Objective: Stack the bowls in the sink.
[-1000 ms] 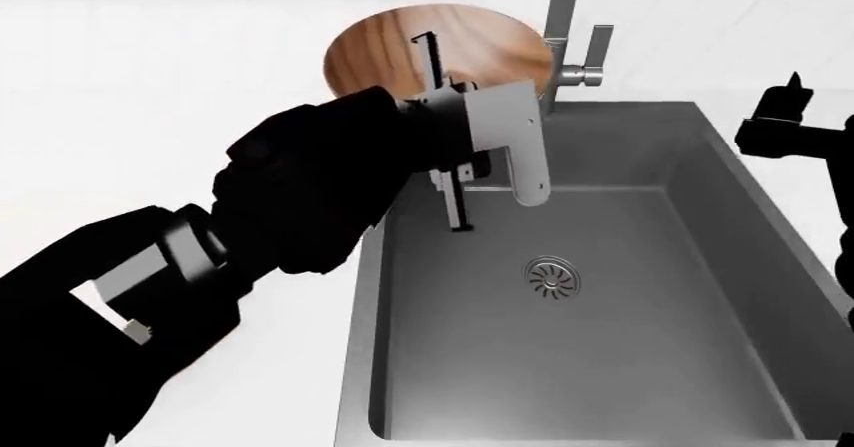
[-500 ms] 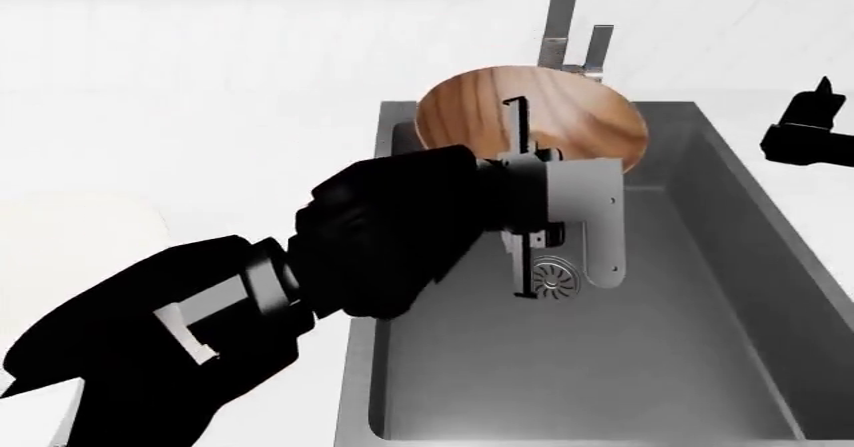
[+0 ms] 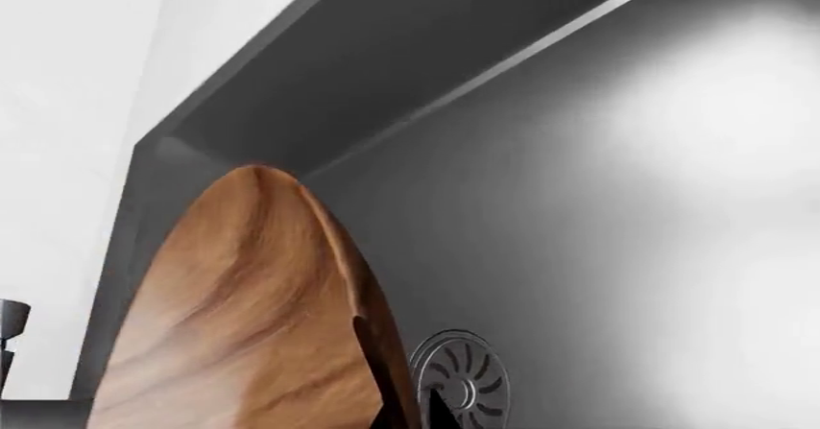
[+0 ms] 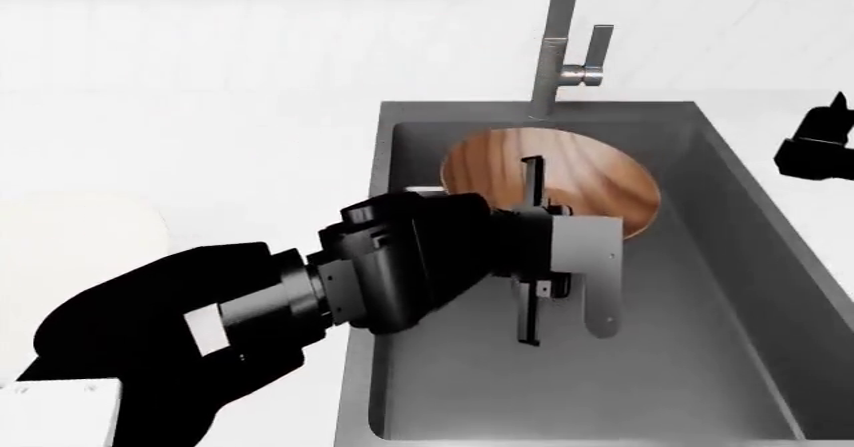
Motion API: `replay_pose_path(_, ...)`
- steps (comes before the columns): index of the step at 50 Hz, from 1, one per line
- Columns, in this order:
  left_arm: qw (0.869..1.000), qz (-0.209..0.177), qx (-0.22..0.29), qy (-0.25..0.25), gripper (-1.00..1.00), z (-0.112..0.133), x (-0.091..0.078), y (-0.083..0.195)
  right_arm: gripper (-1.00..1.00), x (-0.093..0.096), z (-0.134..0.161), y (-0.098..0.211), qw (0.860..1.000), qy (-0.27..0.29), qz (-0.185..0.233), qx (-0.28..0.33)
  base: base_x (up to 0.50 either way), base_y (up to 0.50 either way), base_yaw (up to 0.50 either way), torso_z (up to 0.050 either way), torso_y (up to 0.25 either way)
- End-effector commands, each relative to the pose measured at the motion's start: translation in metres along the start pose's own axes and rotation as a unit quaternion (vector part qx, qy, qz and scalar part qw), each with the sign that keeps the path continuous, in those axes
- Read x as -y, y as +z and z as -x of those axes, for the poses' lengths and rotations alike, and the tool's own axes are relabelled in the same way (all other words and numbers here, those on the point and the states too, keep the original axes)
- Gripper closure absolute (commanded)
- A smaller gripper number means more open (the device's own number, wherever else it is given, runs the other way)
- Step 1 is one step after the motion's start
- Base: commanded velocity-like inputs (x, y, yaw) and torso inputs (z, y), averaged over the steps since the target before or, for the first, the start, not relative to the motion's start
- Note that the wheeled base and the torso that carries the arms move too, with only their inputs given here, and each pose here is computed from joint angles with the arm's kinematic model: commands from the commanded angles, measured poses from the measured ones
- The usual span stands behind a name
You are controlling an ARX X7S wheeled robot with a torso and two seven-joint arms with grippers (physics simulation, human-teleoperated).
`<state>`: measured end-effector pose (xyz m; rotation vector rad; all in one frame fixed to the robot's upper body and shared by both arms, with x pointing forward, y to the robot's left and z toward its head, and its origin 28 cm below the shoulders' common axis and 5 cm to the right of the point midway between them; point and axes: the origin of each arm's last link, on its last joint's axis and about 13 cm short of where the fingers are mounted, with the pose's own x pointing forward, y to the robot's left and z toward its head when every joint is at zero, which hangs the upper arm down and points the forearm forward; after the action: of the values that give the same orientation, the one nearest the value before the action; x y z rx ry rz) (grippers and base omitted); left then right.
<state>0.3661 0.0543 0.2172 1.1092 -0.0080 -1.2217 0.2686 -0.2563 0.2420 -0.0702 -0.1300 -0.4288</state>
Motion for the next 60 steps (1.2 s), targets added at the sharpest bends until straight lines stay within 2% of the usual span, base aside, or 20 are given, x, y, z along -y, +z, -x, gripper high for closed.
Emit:
replay_pose_path(1, 1.0, 0.002, 0.011, -0.016, 1.0, -0.009, 0.012, -0.006, -1.0, 0.004, 0.001, 0.0, 1.0, -0.005, 0.003, -0.003, 0.0, 0.0, 0.0, 0.0, 0.0)
replay_pose_path(6, 0.999, 0.014, 0.027, -0.029, 1.0, -0.012, 0.018, -0.005, -1.0, 0.005, 0.002, -0.001, 1.0, -0.006, 0.003, -0.003, 0.0, 0.0, 0.0, 0.0, 0.0)
replay_pose_path(19, 0.99, 0.09, 0.092, -0.051, 1.0, -0.015, 0.022, -0.004, -1.0, 0.005, 0.002, -0.005, 1.0, -0.009, 0.005, -0.006, 0.0, 0.0, 0.0, 0.0, 0.0)
replay_pose_path(23, 0.988, 0.103, 0.099, -0.054, 1.0, -0.017, 0.026, -0.007, -1.0, 0.006, 0.003, -0.005, 1.0, -0.009, 0.006, -0.006, 0.0, 0.0, 0.0, 0.0, 0.0)
replay_pose_path(42, 0.984, 0.127, 0.095, -0.074, 1.0, -0.029, 0.05, -0.022, -1.0, 0.009, 0.004, -0.01, 1.0, -0.014, 0.009, -0.012, 0.0, 0.0, 0.0, 0.0, 0.0)
replay_pose_path(60, 0.983, 0.134, 0.086, -0.091, 1.0, -0.033, 0.059, -0.027, -1.0, 0.012, 0.004, -0.016, 1.0, -0.017, 0.006, -0.017, 0.0, 0.0, 0.0, 0.0, 0.0)
